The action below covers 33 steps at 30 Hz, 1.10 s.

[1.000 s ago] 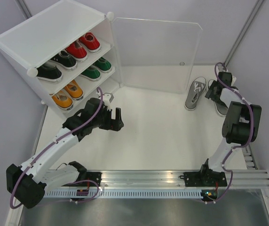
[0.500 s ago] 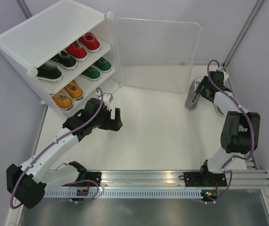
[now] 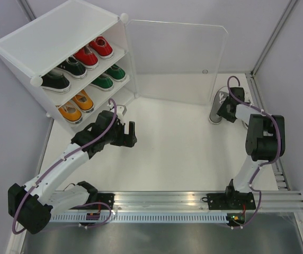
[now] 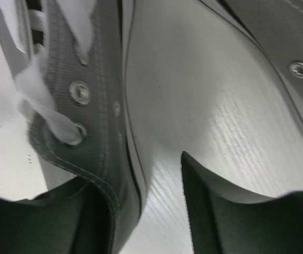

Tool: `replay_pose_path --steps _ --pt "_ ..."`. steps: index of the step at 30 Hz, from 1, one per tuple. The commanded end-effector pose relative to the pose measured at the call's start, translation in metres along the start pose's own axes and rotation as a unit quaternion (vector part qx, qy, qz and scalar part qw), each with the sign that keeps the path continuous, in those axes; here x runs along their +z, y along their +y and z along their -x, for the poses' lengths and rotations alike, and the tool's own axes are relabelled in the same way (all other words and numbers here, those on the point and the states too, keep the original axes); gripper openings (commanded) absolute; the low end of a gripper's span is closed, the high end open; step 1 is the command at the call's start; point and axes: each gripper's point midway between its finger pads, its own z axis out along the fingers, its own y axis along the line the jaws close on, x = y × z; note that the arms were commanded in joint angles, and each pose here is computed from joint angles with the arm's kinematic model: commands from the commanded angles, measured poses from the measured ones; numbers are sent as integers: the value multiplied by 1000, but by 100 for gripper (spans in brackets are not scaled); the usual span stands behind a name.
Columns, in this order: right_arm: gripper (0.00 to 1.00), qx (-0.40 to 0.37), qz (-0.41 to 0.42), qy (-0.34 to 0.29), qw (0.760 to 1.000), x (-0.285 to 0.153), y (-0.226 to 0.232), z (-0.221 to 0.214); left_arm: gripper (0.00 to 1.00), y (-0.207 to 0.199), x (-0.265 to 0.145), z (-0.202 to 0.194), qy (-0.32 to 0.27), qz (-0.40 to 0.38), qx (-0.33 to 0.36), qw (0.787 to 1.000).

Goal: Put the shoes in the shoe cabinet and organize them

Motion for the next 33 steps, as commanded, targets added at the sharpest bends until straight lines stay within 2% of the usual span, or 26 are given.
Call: replay_pose_path --steps 1,2,3,4,7,11,13,15,16,17,18,22,23,25,30,31,33 --pt "54 -8 9 -5 1000 10 6 3 100 7 3 3 -7 15 14 1000" --pt "50 -12 5 1 1000 8 4 1 100 8 3 3 -7 16 13 1000" --pt "33 -18 5 4 1000 6 2 -2 100 9 4 2 -4 18 13 1000" --pt "22 -22 7 0 1000 2 2 -2 100 9 4 2 -4 19 12 1000" --pt "1 -36 17 0 999 -18 5 -13 100 10 5 2 -5 21 9 1000" --pt "1 -63 37 11 997 -60 21 -46 100 9 6 2 -2 22 3 1000" --pt "1 -89 46 34 994 -77 29 -81 100 8 7 2 -1 21 -5 1000" --pt "1 -95 54 28 994 -99 35 -98 100 6 8 1 3 18 -12 1000" --pt "1 -122 73 36 989 -112 49 -118 100 5 9 0 6 18 -21 1000" --pt "1 -117 87 30 989 -125 58 -124 100 4 9 1 6 16 -25 1000" --pt "1 -142 108 32 984 -137 73 -144 100 3 9 0 8 14 -28 999" --pt "1 -176 199 25 964 -172 138 -178 100 -2 7 3 5 9 -71 997" --pt "1 -183 222 14 958 -181 161 -174 100 -3 7 1 7 10 -78 997" --pt "1 -222 241 23 944 -181 191 -197 99 -3 6 -1 13 14 -99 995" --pt "1 -268 335 3 903 -208 290 -220 99 3 4 -6 22 43 -145 988" --pt "1 -280 331 13 901 -198 298 -233 99 6 3 -9 24 55 -153 986" --pt "3 -280 348 0 895 -206 323 -237 98 9 1 -10 21 67 -179 981"
